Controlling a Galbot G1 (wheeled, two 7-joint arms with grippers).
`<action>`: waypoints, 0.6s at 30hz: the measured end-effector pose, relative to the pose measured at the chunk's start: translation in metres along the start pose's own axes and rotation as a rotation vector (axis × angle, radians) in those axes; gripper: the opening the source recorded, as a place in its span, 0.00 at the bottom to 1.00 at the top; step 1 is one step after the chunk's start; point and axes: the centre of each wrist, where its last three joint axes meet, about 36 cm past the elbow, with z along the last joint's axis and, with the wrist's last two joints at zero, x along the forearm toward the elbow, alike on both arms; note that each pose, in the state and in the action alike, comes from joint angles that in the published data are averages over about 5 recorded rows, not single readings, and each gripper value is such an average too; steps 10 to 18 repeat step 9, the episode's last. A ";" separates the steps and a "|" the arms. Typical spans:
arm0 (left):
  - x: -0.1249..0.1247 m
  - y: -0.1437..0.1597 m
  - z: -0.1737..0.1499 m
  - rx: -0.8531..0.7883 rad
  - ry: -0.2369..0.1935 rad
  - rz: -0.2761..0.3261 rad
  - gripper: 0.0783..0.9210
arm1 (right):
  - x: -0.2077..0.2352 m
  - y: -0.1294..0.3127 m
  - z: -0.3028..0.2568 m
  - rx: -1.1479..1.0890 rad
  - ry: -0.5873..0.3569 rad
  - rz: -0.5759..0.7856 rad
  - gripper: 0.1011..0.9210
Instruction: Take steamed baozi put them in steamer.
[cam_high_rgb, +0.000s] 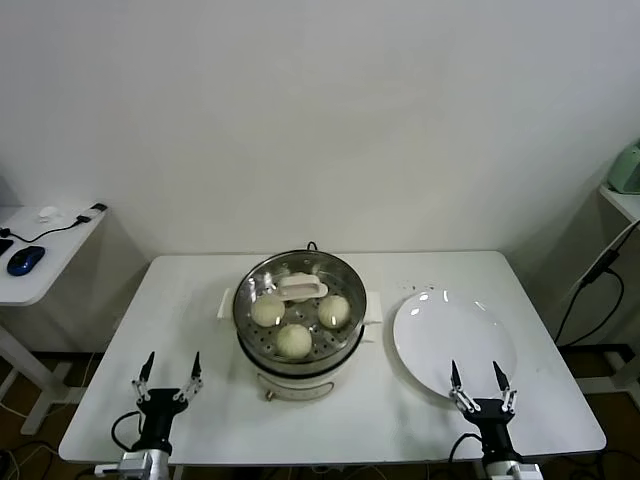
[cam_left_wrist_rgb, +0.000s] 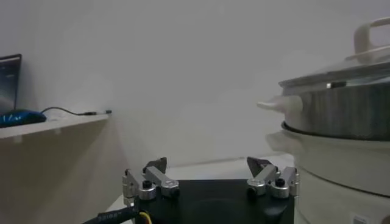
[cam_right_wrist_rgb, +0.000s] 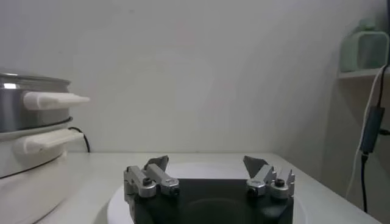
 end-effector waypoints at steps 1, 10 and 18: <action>0.001 0.000 0.000 0.002 0.002 0.003 0.88 | 0.000 0.000 0.000 0.000 0.000 0.000 0.88; 0.003 0.000 0.001 0.014 0.007 0.012 0.88 | -0.001 0.001 -0.002 -0.001 -0.002 0.001 0.88; 0.003 0.000 0.001 0.014 0.007 0.012 0.88 | -0.001 0.001 -0.002 -0.001 -0.002 0.001 0.88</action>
